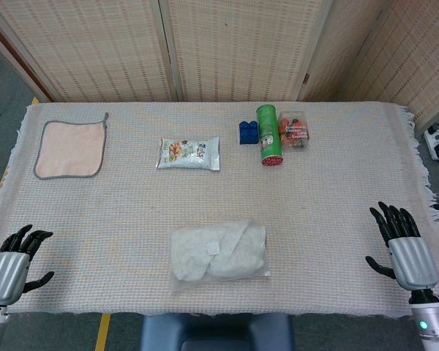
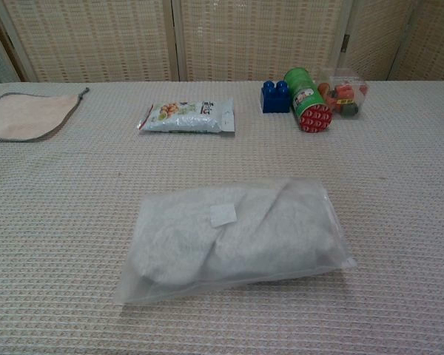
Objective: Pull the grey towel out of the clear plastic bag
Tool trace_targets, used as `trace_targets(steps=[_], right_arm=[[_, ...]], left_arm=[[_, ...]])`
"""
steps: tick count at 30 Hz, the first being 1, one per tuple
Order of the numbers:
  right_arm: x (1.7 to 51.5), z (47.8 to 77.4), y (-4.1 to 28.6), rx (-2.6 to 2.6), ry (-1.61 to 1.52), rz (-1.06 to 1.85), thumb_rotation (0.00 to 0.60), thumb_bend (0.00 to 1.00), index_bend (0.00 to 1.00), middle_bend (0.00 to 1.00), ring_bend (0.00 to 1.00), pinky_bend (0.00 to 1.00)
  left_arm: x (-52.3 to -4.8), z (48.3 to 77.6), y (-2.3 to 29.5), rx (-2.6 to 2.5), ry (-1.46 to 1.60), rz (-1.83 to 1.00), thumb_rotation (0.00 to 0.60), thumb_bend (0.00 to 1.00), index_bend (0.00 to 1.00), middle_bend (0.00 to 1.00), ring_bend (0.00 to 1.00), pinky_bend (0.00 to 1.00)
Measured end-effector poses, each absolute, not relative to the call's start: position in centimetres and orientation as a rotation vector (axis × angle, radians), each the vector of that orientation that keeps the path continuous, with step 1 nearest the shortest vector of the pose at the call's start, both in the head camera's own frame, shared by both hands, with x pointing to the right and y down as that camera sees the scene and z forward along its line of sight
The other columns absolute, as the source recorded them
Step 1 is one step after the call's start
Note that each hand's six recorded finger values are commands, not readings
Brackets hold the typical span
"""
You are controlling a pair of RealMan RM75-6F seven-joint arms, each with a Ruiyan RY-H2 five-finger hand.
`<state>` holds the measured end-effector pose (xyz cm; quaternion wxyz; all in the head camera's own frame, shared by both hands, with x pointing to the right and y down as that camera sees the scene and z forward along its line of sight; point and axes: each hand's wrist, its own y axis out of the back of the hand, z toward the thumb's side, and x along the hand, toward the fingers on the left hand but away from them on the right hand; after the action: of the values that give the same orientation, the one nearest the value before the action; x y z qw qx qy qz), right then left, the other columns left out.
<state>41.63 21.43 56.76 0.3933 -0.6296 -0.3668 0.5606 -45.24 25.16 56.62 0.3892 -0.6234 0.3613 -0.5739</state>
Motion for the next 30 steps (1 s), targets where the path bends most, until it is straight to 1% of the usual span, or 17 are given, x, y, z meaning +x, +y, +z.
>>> trace_targets(steps=[7, 10, 11, 13, 15, 16, 18, 19, 20, 21, 24, 26, 30], right_arm=[[41.8, 56.5, 21.4, -1.595, -0.943, 1.42, 0.6, 0.11, 0.0, 0.0, 0.0, 0.0], [41.8, 56.2, 21.5, -1.592, -0.948, 1.41, 0.6, 0.11, 0.0, 0.0, 0.0, 0.0], [41.8, 56.2, 21.5, -1.588, -0.944, 1.411, 0.6, 0.11, 0.0, 0.0, 0.0, 0.0], [41.8, 56.3, 21.6, -1.586, -0.935, 1.417, 0.6, 0.11, 0.0, 0.0, 0.0, 0.0], [41.8, 56.4, 21.7, -1.584, -0.93, 1.425, 0.6, 0.11, 0.0, 0.0, 0.0, 0.0], [41.8, 56.4, 21.8, -1.582, -0.928, 1.426, 0.6, 0.11, 0.0, 0.0, 0.0, 0.0], [41.6, 56.5, 21.9, -1.58, -0.924, 1.427, 0.6, 0.11, 0.0, 0.0, 0.0, 0.0], [41.5, 56.6, 21.9, -1.581, -0.922, 1.427, 0.6, 0.11, 0.0, 0.0, 0.0, 0.0], [41.4, 56.7, 22.0, -1.584, -0.918, 1.426, 0.6, 0.11, 0.0, 0.0, 0.0, 0.0], [41.3, 56.8, 22.0, -1.585, -0.915, 1.426, 0.6, 0.11, 0.0, 0.0, 0.0, 0.0], [41.0, 57.3, 22.2, -1.59, -0.894, 1.432, 0.6, 0.11, 0.0, 0.0, 0.0, 0.0], [40.9, 57.6, 22.3, -1.594, -0.88, 1.442, 0.6, 0.11, 0.0, 0.0, 0.0, 0.0], [41.0, 57.9, 22.2, -1.59, -0.875, 1.459, 0.6, 0.11, 0.0, 0.0, 0.0, 0.0]], left_arm=[[-44.3, 57.2, 25.6, -1.636, 0.888, -1.446, 0.6, 0.16, 0.26, 0.29, 0.15, 0.25], [-43.2, 57.6, 26.0, -1.69, 0.878, -1.398, 0.6, 0.16, 0.26, 0.32, 0.18, 0.31], [-42.8, 57.7, 26.1, -1.711, 0.876, -1.376, 0.6, 0.16, 0.26, 0.35, 0.2, 0.34], [-41.9, 58.1, 26.4, -1.762, 0.865, -1.316, 0.6, 0.16, 0.26, 0.44, 0.28, 0.42], [-40.9, 58.6, 26.8, -1.8, 0.839, -1.249, 0.6, 0.16, 0.27, 0.59, 0.44, 0.57], [-40.5, 58.9, 26.9, -1.813, 0.826, -1.22, 0.6, 0.16, 0.27, 0.65, 0.5, 0.62], [-39.5, 59.6, 27.3, -1.843, 0.798, -1.153, 0.6, 0.16, 0.29, 0.84, 0.7, 0.76], [-39.1, 59.9, 27.5, -1.857, 0.787, -1.123, 0.6, 0.16, 0.31, 0.89, 0.75, 0.8], [-38.6, 60.2, 27.8, -1.87, 0.778, -1.093, 0.6, 0.16, 0.34, 0.96, 0.82, 0.86], [-37.9, 60.6, 28.0, -1.885, 0.772, -1.053, 0.6, 0.16, 0.37, 0.99, 0.88, 0.91], [-36.5, 61.6, 28.6, -1.908, 0.784, -0.97, 0.6, 0.16, 0.44, 1.0, 0.98, 0.99], [-35.6, 62.2, 28.9, -1.921, 0.798, -0.925, 0.6, 0.16, 0.46, 1.0, 1.0, 1.0], [-33.4, 63.8, 29.4, -1.965, 0.815, -0.854, 0.6, 0.19, 0.47, 1.0, 1.0, 1.0]])
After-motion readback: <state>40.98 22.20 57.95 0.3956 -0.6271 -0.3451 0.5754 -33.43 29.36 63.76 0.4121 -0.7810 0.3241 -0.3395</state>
